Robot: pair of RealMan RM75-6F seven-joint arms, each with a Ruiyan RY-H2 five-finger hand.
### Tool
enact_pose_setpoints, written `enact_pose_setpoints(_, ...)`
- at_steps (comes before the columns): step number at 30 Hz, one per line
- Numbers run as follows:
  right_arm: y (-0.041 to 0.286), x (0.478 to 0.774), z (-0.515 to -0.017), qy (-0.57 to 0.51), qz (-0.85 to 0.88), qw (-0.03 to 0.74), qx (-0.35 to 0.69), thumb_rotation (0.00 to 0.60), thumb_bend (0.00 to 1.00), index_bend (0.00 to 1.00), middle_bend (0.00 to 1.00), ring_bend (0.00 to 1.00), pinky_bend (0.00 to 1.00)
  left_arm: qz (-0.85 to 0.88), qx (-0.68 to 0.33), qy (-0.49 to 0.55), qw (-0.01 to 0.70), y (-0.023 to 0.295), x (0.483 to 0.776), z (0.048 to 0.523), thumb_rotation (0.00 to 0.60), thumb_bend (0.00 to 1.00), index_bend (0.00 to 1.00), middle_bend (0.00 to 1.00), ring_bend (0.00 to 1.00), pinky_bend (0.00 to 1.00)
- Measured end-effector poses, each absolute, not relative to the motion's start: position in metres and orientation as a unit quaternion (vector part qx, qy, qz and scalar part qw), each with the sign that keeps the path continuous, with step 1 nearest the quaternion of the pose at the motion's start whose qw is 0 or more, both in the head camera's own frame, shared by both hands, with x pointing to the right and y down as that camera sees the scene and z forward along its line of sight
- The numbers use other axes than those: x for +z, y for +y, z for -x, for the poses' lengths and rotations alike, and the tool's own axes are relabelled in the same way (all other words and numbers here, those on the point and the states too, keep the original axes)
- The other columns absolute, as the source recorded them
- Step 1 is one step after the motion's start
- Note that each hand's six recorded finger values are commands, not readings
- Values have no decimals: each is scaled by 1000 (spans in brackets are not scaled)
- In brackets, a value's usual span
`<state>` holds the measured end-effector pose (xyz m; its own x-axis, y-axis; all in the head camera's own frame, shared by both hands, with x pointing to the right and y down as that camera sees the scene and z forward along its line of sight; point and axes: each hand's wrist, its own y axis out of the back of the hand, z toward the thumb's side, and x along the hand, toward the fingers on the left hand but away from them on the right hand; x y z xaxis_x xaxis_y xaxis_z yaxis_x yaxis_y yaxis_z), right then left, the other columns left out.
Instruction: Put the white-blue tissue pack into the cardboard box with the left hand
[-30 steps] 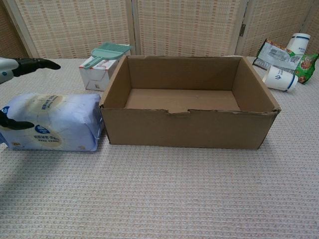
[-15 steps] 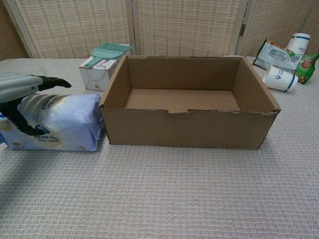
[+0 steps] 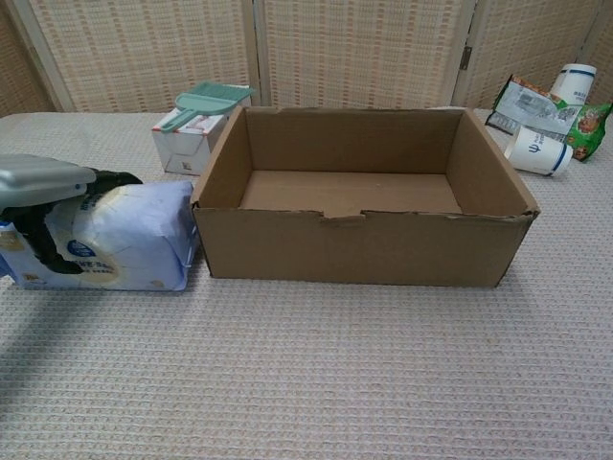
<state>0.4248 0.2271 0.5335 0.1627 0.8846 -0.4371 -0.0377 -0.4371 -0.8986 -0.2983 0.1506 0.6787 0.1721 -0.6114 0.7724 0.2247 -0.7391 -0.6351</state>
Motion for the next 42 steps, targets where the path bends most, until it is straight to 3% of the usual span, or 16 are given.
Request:
enact_pose_setpoints(3,227,534,-425,-331,640,414,556,600,0,59,30,0,0,683,-635,125,338,146,679,297,600,218,0,32,12,140)
enact_pose_setpoints(7,227,534,-425,-330,640,413,557,600,0,59,30,0,0,677,-639,121,345,143,678,296,600,257,65,204,139,286)
enact_pose_setpoints(10,227,534,-425,-330,640,413,557,600,0,59,30,0,0,675,-639,121,348,143,678,296,600,290,252,407,324,442)
enact_pose_setpoints(13,226,533,-426,-333,639,413,557,600,0,59,30,0,0,672,-638,123,355,142,677,296,600,295,355,507,417,520)
enact_pose_setpoints(22,226,533,-426,-333,640,412,557,600,0,59,30,0,0,658,-636,127,383,131,661,302,600,299,407,551,453,549)
enact_pose_setpoints(33,226,530,-425,-335,641,413,553,600,0,59,30,0,0,568,-666,116,470,92,603,325,600,311,416,561,462,561)
enact_pose_setpoints(42,226,528,-425,-338,639,415,553,600,0,59,30,0,0,553,-622,148,534,69,564,293,600,311,441,583,478,575)
